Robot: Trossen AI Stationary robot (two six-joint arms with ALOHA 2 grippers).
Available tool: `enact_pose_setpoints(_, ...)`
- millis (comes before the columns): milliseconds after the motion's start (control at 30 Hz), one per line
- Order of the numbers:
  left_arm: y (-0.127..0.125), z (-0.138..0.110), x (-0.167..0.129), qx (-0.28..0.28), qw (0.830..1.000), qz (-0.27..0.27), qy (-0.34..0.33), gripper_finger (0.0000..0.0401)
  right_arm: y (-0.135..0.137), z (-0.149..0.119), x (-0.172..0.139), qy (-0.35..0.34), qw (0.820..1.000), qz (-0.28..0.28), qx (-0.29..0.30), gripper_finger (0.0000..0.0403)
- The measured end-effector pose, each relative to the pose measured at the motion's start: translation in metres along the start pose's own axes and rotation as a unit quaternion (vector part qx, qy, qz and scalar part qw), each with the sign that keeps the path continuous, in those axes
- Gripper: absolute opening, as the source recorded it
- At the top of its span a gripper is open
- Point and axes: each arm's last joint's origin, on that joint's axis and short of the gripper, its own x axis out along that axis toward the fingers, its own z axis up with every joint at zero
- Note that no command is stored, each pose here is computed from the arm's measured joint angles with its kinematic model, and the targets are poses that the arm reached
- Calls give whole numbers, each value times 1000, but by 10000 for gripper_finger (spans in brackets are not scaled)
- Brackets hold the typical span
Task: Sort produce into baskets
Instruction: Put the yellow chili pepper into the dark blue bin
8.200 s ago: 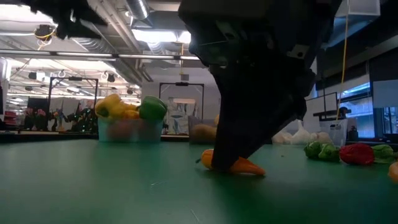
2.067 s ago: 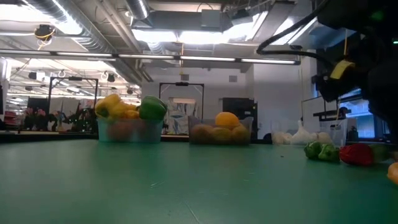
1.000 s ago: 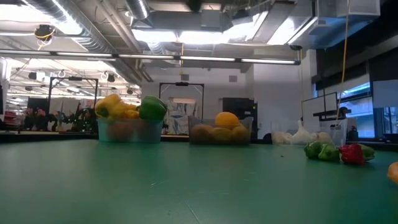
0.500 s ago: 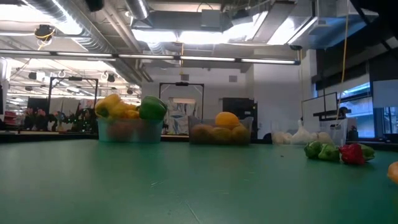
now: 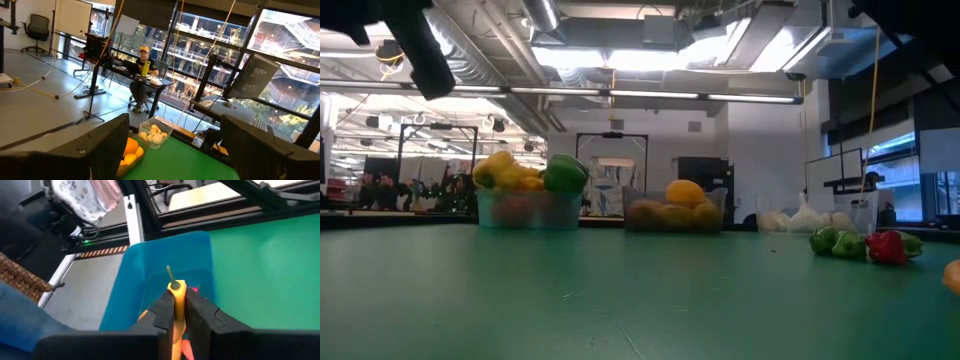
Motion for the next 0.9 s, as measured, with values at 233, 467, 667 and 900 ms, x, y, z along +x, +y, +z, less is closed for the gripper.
enact_pose_setpoints(233, 0, 0, 0, 0, 1000, 0, 0, 308, 2, -1, 0, 6, 1000, 9, -3, 130)
enact_pose_setpoints(467, 0, 0, 0, -7, 1000, 0, 0, 308, -1, 5, -4, 7, 1000, 18, 25, 216)
enact_pose_setpoints(667, 0, 0, 0, -8, 1000, 0, 0, 308, 18, 46, -48, 23, 999, 18, -13, 212)
enact_pose_setpoints(900, 0, 0, 0, -13, 1000, 0, 0, 308, 32, 35, -95, 211, 976, -50, -15, 194)
